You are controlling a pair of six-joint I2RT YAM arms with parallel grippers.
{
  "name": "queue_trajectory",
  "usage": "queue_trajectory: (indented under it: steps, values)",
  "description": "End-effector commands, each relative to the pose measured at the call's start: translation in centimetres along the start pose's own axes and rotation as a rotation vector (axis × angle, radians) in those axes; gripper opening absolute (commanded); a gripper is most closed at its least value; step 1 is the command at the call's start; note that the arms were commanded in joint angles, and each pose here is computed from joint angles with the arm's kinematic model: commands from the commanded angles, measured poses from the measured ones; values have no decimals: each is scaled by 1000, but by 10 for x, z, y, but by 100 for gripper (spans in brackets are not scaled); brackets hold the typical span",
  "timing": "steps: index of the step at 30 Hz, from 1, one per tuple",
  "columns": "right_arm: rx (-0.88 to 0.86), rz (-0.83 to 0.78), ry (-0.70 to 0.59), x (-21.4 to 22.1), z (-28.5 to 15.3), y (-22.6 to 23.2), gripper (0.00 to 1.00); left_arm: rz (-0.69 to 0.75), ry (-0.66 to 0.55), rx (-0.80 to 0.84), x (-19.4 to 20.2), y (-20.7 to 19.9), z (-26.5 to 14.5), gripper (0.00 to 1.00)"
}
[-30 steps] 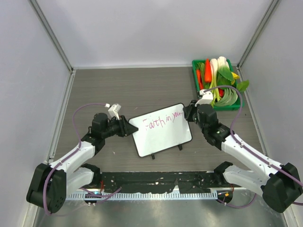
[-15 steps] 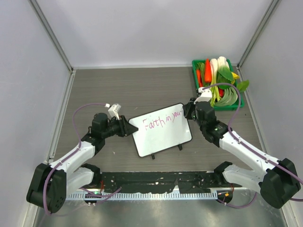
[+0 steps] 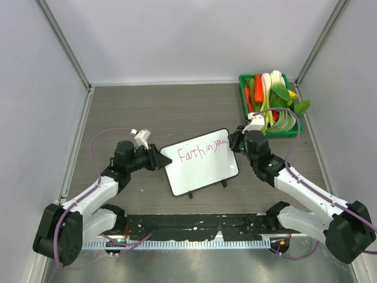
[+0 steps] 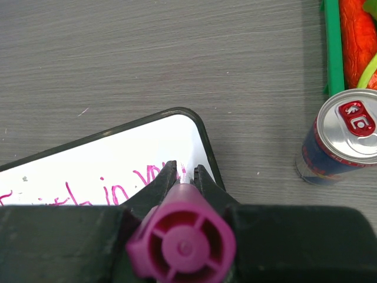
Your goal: Write a sentence on the whiteboard
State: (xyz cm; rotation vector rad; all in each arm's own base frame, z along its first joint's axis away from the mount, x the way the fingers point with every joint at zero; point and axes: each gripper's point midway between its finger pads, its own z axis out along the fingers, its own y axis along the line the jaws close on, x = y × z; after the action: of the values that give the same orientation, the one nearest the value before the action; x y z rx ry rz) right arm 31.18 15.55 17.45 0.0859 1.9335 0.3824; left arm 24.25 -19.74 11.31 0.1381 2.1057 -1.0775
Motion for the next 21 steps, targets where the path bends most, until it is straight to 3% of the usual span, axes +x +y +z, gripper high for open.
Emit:
queue_trajectory:
  steps: [1, 21]
  values:
    - [14, -7, 49, 20, -4, -10, 1, 50, -4, -78, 4, 21, 1, 0]
    - [32, 25, -67, -24, 4, 0, 2, 50, -4, -74, 4, 21, 1, 0]
